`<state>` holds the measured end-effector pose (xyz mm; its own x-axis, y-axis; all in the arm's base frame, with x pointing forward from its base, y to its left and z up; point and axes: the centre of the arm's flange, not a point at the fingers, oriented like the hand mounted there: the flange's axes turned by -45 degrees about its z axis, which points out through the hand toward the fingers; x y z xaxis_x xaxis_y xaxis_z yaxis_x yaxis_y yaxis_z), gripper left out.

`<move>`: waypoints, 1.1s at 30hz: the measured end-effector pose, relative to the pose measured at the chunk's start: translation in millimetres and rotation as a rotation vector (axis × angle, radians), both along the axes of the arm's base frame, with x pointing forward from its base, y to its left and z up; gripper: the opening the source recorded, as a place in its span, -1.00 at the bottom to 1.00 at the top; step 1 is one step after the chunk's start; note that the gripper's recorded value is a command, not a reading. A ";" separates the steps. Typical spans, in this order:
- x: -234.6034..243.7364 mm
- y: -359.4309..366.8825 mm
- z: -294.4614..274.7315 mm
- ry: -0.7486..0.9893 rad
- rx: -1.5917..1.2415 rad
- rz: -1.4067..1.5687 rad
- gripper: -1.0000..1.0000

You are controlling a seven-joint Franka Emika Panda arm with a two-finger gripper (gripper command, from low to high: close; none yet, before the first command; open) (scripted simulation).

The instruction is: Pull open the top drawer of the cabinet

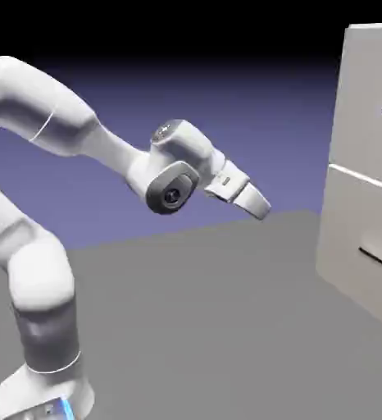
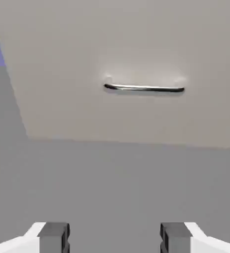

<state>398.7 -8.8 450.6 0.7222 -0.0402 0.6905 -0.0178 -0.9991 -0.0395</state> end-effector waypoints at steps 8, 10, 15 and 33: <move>45.3 -91.9 -70.7 0.215 0.397 -0.440 0.00; 51.2 -114.9 -90.7 0.257 0.477 -0.558 0.00; 57.1 -172.3 -137.5 0.323 0.643 -0.859 0.00; 49.5 -349.9 -164.3 -0.060 0.993 -1.674 0.00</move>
<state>448.2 -358.8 286.3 -0.4737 -0.8806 0.0111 -0.7522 0.3980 -0.5252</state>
